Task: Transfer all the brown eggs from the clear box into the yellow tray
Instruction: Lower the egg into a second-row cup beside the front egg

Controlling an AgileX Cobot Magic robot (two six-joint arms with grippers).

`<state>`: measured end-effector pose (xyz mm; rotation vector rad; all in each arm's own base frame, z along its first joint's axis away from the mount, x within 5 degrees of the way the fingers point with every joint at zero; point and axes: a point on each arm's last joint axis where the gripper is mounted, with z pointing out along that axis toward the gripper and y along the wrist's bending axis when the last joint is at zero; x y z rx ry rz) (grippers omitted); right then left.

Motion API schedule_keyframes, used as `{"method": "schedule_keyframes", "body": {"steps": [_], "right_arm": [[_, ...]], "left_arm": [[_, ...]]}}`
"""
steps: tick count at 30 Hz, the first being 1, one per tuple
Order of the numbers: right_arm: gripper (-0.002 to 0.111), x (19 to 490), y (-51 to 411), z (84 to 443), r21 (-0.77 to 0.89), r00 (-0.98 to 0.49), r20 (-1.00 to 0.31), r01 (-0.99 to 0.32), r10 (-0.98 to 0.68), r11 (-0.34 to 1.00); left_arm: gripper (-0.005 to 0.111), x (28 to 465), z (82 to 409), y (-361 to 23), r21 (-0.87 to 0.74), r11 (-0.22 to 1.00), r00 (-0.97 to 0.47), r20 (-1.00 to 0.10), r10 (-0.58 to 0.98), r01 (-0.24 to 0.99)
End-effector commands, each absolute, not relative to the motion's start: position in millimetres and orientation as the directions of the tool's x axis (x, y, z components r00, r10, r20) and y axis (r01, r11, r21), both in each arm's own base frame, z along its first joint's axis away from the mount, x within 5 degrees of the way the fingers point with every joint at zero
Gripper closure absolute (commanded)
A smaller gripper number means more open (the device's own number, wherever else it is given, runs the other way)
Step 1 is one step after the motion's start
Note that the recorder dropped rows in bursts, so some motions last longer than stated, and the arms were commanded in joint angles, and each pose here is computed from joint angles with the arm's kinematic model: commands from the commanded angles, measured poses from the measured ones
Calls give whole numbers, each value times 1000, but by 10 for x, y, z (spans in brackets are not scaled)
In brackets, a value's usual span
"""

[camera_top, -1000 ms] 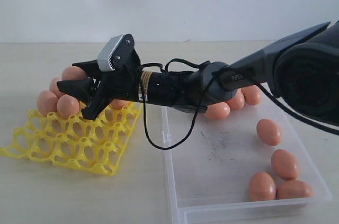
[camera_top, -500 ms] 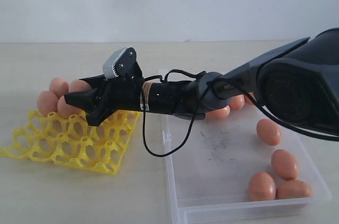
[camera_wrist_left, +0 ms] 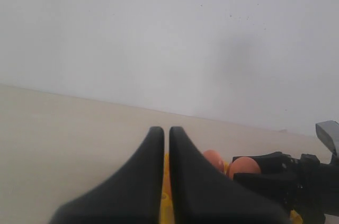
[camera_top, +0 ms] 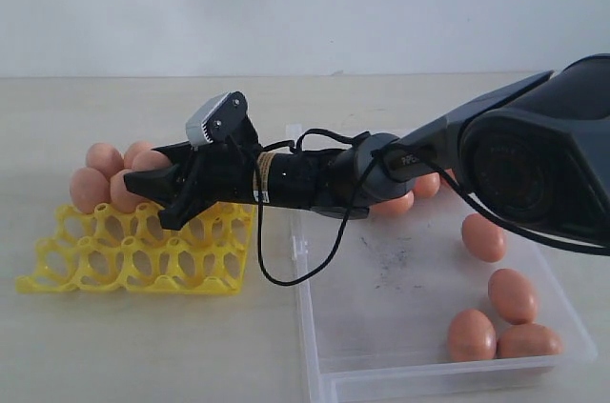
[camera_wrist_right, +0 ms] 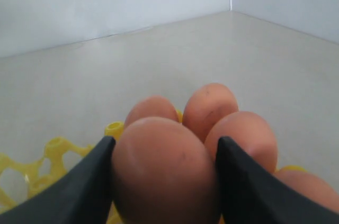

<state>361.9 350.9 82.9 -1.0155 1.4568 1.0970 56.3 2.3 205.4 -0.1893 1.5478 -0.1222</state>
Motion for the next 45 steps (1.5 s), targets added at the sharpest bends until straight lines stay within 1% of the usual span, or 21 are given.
{"method": "schedule_keyframes", "body": {"steps": [1, 25, 29, 34, 45], "right_arm": [[109, 3665, 3476, 813, 124, -144, -988, -958, -60, 257], [109, 3656, 3479, 842, 124, -144, -987, -961, -67, 246], [109, 3658, 3475, 811, 124, -154, -983, -959, -103, 254], [109, 3639, 3479, 810, 129, -157, -982, -964, -106, 233], [109, 3631, 3484, 906, 148, -173, -980, -964, -97, 223]], "left_arm": [[103, 564, 2069, 20, -200, 979, 26, -980, -199, -35], [103, 564, 2069, 20, -200, 979, 26, -980, -199, -35], [103, 564, 2069, 20, -200, 979, 26, -980, -199, -35], [103, 564, 2069, 20, -200, 979, 26, -980, -199, -35], [103, 564, 2069, 20, -200, 979, 26, -980, -199, -35]]}}
